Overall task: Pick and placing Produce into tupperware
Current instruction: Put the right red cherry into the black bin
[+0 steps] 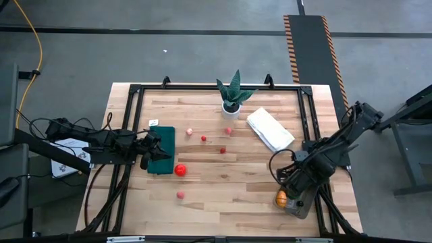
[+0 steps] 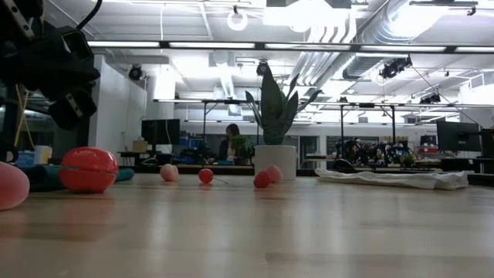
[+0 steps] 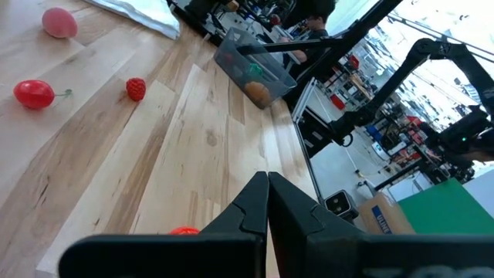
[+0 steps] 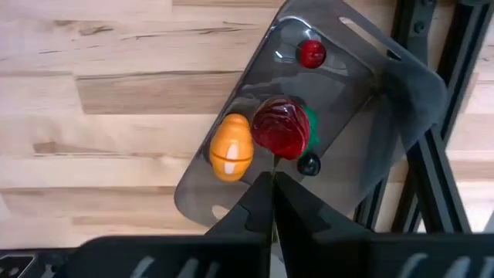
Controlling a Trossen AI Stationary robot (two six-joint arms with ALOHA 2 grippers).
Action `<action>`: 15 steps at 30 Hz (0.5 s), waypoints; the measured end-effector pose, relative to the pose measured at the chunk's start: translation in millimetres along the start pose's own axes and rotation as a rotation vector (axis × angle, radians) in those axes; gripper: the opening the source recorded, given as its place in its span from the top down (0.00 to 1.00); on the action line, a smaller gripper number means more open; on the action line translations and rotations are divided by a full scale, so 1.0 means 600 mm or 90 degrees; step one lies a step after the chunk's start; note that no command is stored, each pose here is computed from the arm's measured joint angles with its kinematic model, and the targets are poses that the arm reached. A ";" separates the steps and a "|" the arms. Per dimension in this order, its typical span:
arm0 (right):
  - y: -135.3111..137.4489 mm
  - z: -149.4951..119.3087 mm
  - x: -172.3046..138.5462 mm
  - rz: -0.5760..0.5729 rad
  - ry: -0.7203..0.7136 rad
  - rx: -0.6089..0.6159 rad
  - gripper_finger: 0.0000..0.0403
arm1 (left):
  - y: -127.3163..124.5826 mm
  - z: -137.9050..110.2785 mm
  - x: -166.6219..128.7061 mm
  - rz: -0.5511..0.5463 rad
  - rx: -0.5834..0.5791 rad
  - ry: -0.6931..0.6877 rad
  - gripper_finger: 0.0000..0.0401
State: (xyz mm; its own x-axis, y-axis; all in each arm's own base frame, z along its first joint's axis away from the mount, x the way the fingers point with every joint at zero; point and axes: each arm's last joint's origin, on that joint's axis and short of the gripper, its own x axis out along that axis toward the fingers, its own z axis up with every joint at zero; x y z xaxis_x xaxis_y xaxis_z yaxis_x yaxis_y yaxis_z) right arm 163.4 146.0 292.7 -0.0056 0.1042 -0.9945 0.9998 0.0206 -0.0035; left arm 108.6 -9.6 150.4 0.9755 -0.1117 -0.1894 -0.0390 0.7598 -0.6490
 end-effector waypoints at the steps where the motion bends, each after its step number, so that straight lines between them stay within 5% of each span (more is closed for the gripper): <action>1: -0.001 0.001 0.005 0.003 0.002 -0.002 1.00 | 0.000 0.000 0.000 0.000 0.000 0.000 1.00; 15: -0.011 0.003 0.089 -0.008 0.044 -0.013 1.00 | 0.000 0.000 0.000 -0.002 -0.015 0.001 1.00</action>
State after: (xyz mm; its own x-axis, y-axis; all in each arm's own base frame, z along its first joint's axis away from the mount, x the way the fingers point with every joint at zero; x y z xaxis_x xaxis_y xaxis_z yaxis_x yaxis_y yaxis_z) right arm 156.7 149.8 239.2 -0.0198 0.1728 -0.9848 0.9990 0.0429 -0.0125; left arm 108.6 -9.7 150.4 0.9752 -0.1150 -0.1893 -0.0416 0.7441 -0.6667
